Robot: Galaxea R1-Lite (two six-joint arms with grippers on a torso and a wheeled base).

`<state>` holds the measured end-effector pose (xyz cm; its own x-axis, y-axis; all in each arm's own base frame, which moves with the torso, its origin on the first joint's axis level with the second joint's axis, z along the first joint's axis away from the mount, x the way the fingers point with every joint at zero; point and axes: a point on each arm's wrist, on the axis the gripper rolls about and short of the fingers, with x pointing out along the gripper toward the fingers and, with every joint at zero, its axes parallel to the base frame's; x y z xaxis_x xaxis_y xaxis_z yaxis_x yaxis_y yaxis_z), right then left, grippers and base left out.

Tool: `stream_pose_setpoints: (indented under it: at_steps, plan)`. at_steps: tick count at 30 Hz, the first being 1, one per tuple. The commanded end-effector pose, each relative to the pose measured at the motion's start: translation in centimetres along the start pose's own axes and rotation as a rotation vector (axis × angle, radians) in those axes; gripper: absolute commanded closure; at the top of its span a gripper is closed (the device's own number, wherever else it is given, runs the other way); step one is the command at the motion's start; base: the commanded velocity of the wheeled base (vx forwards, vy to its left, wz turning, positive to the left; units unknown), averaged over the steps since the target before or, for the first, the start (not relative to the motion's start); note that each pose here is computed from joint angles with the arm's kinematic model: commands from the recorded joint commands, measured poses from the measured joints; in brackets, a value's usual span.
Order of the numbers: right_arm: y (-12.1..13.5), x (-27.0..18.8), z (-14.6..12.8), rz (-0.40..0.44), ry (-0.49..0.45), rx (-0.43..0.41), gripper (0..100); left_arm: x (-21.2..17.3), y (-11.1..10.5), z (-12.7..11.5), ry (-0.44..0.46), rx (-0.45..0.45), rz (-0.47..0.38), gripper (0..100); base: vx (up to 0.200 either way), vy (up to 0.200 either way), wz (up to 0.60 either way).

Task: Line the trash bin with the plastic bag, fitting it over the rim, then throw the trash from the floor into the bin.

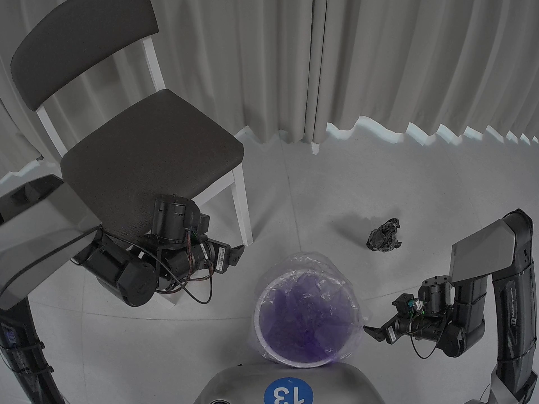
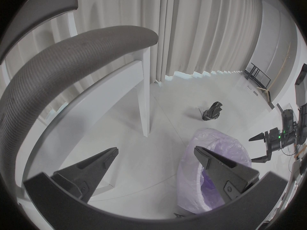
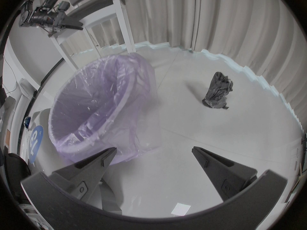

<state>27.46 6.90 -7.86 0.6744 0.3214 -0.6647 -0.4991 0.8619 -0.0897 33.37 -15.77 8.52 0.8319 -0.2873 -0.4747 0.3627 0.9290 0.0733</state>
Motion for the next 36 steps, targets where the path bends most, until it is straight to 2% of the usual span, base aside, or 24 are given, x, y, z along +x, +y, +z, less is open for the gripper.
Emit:
stream_pose_setpoints:
  at_steps: [1, 10, 17, 24, 28, 33, 34, 36]
  plan:
    - [-0.4, 1.9, 0.9, 0.005, -0.006, -0.007, 0, -0.6, 0.1, 0.6, -0.022, -0.004, 0.003, 0, 0.000, 0.000, 0.00]
    - [-1.6, 4.6, 4.0, 0.009, 0.007, -0.009, 0, -1.5, 0.2, 1.5, -0.054, -0.007, 0.004, 0, 0.000, 0.000, 0.00]
    - [-4.7, 6.3, 6.6, -0.024, 0.018, 0.030, 0, -2.2, 0.4, 1.3, -0.049, -0.008, 0.004, 0, 0.000, 0.000, 0.00]
    - [-6.7, 4.4, 6.9, -0.054, 0.037, 0.067, 0, -2.6, 0.4, 1.3, -0.052, -0.009, 0.001, 0, 0.000, 0.000, 0.00]
    - [-7.7, 2.3, 7.5, -0.086, 0.012, 0.085, 0, -2.9, 0.4, 1.5, -0.061, -0.009, 0.000, 0, 0.000, 0.000, 0.00]
    - [-8.6, 0.7, 9.5, -0.122, -0.068, 0.153, 0, -3.4, 0.3, 1.6, -0.068, -0.008, -0.001, 0, 0.000, 0.000, 0.00]
    - [-8.1, 0.9, 10.7, -0.113, -0.117, 0.249, 0, -3.8, -0.1, 1.5, -0.065, -0.006, -0.011, 0, 0.000, 0.000, 0.00]
    - [-7.5, 1.2, 11.5, -0.102, -0.150, 0.298, 0, -3.9, -0.2, 1.4, -0.063, -0.014, -0.014, 0, 0.000, 0.000, 0.00]
